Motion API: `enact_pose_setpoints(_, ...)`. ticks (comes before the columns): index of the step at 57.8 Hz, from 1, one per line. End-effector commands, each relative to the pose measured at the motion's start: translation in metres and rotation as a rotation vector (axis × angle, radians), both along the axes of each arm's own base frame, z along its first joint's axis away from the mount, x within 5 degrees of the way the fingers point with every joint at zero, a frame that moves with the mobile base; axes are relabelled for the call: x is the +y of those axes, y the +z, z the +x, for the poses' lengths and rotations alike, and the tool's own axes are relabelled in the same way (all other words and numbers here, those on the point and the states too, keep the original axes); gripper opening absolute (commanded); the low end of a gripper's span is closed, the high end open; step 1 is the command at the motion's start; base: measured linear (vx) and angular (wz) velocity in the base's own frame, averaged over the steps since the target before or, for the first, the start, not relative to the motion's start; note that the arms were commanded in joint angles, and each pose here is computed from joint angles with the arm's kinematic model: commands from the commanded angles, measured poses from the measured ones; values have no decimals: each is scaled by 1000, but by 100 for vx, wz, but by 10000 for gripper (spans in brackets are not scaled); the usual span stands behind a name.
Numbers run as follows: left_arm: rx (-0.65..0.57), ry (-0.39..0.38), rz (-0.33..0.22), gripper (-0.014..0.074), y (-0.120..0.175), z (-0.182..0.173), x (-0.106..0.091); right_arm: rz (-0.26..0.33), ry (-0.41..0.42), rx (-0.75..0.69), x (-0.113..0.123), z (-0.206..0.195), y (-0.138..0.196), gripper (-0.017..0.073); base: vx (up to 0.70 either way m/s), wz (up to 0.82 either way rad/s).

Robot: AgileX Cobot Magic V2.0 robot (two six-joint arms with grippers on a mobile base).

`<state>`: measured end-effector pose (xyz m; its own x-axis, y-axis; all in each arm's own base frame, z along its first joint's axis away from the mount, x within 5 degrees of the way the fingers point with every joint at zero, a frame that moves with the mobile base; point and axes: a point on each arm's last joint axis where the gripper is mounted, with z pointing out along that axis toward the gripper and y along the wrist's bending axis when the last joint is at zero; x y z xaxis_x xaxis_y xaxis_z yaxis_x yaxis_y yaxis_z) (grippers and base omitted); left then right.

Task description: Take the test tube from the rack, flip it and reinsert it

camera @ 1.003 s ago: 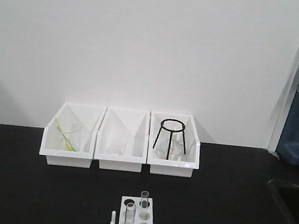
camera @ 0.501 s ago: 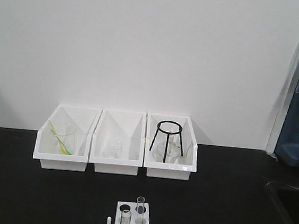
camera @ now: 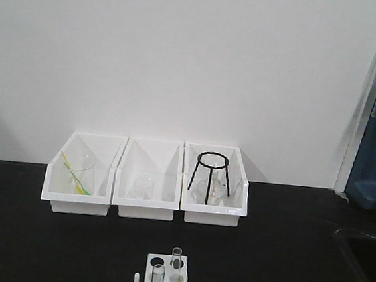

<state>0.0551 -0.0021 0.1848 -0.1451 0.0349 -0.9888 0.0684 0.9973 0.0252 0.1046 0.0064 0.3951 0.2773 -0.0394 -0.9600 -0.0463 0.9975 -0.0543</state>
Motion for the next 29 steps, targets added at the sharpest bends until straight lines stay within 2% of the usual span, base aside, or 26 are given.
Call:
enact_pose_setpoints(1, -87, -13, -21, -6, 9, 0, -1, -15, -8, 21, 1, 31, 14, -10, 0, 0)
enact_pose_setpoints(7, -87, -13, -21, -6, 9, 0, -1, -18, -7, 86, 2, 55, 8, -8, 0, 0)
enact_pose_setpoints(17, -87, -13, -21, -6, 9, 0, -1, -20, -7, 132, 3, 65, 1, 12, 0, 0)
enact_pose_setpoints(25, -87, -13, -21, -6, 9, 0, -1, -22, -9, 168, 3, 66, -2, 96, 0, 0)
enact_pose_setpoints(29, -87, -13, -21, -6, 9, 0, -1, -21, -9, 185, 3, 66, -4, 169, 0, 0)
